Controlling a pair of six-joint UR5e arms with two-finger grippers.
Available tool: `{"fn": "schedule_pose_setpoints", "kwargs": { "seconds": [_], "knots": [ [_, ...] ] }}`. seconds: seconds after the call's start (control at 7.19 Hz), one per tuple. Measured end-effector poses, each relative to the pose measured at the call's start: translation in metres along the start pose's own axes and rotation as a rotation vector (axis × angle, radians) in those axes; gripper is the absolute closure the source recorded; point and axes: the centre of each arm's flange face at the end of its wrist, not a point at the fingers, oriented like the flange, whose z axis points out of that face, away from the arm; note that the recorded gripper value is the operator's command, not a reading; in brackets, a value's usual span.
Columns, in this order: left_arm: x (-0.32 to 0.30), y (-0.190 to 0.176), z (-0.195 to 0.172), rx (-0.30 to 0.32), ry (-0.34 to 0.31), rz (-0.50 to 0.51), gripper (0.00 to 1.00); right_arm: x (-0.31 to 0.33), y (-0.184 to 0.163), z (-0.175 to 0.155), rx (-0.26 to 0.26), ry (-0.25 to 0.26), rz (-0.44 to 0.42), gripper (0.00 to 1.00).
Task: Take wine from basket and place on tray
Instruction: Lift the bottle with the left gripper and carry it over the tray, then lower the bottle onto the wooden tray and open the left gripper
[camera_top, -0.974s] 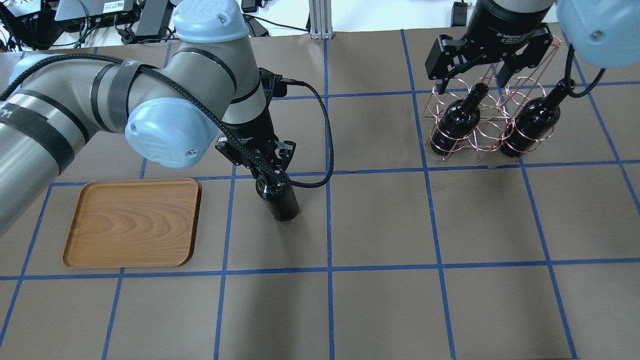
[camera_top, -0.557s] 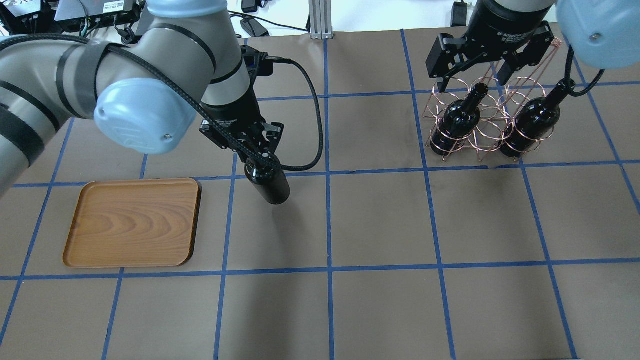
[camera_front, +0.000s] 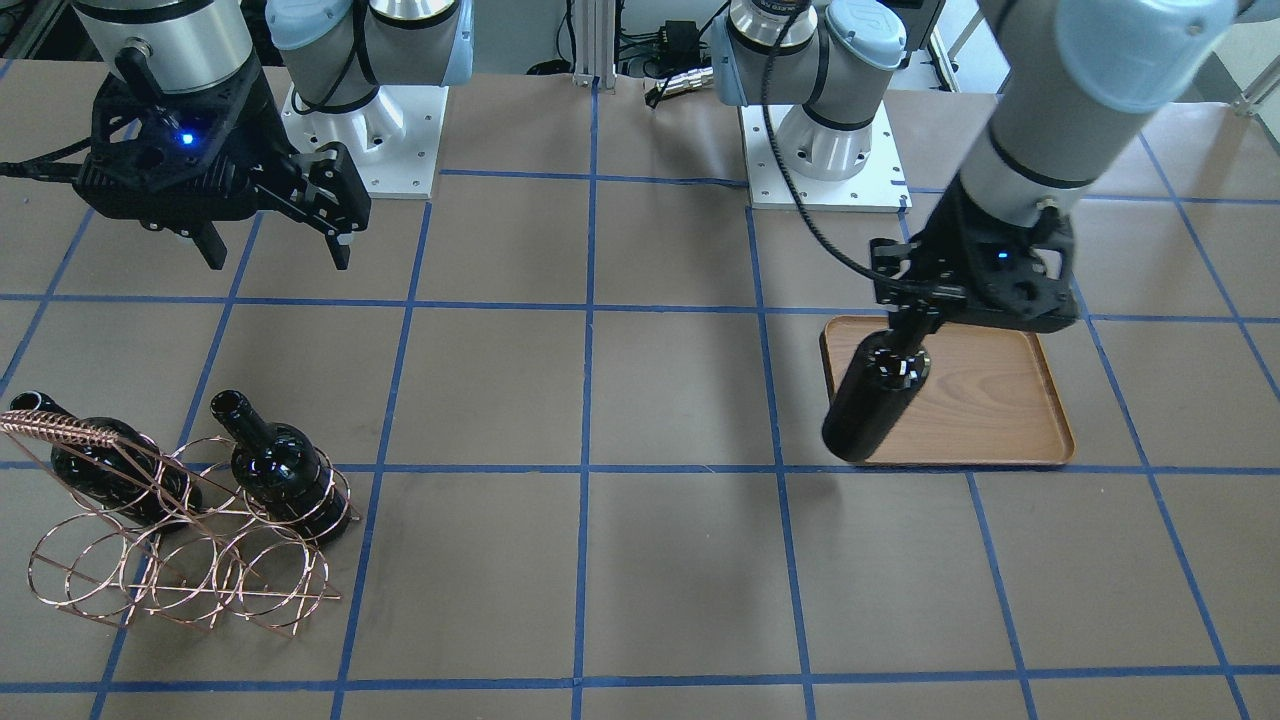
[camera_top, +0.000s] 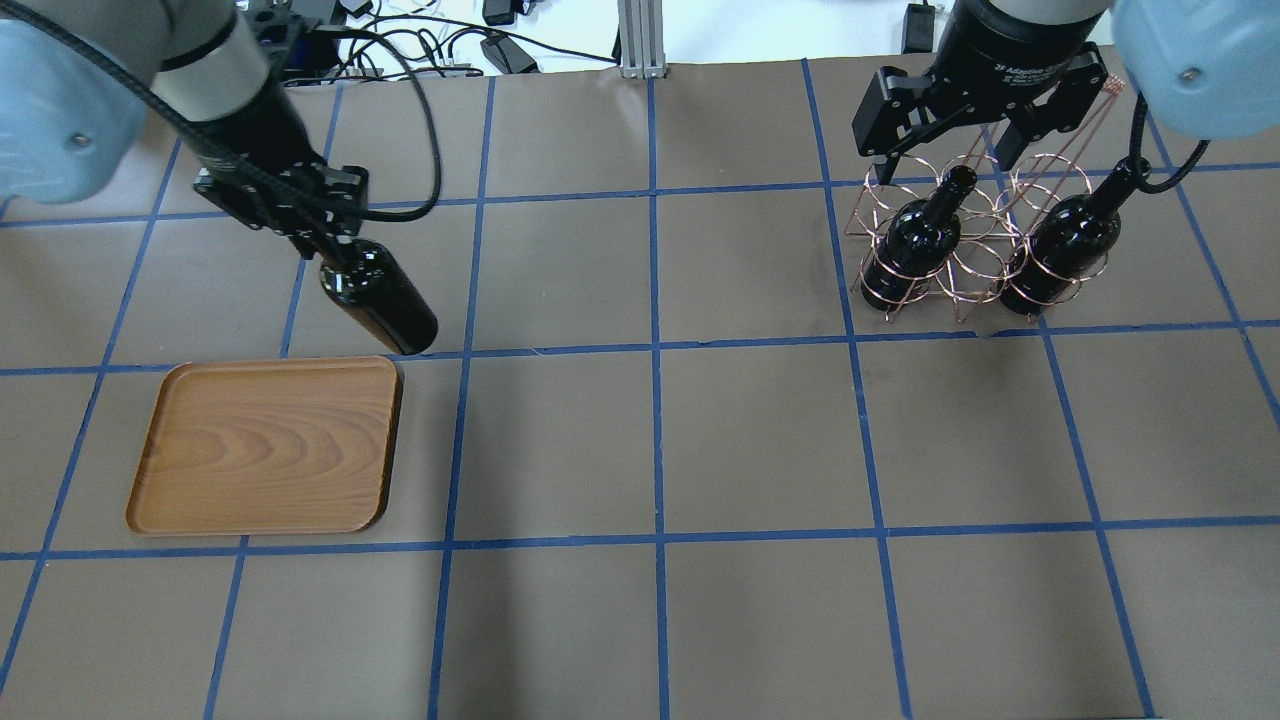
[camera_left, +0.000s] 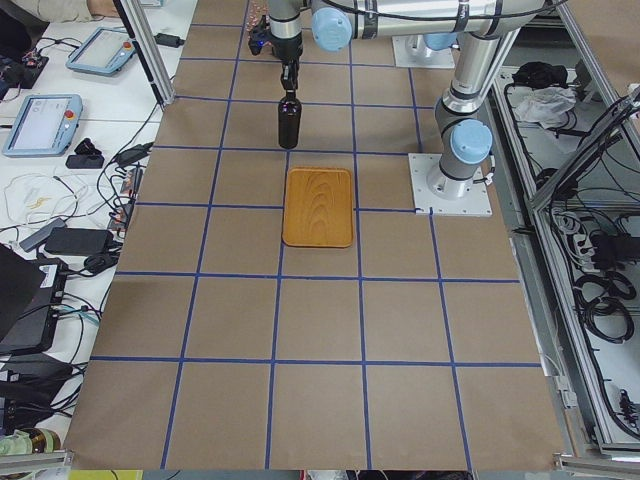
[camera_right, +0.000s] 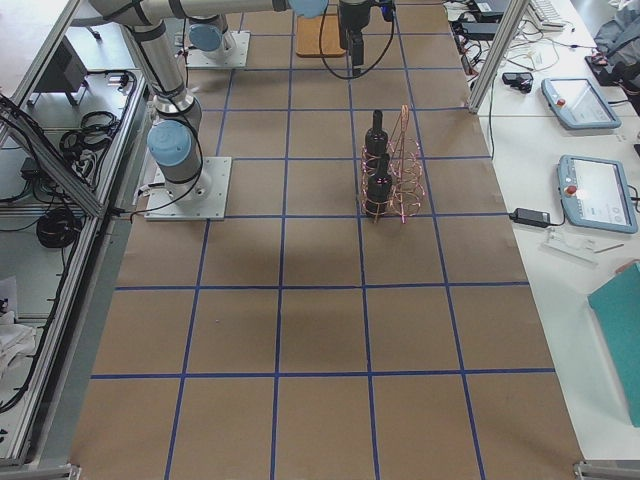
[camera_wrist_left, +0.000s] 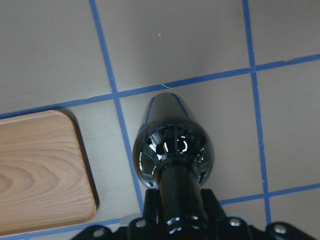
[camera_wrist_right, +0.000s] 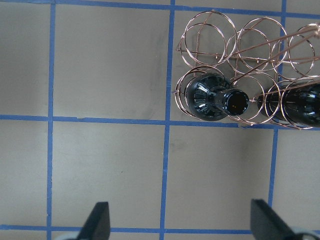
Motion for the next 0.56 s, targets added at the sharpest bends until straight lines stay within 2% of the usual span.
{"fn": "schedule_pose_setpoints", "kwargs": {
  "seconds": [0.28,0.56],
  "knots": [
    [-0.075,0.014,0.018,-0.05,-0.008,0.007,1.0,0.0,0.0,0.0,0.002,-0.005,0.0,0.0],
    [-0.116,0.029,0.048,-0.102,0.023,-0.003,1.0,0.0,0.0,-0.001,0.003,-0.005,-0.001,0.0]
  ]
}}
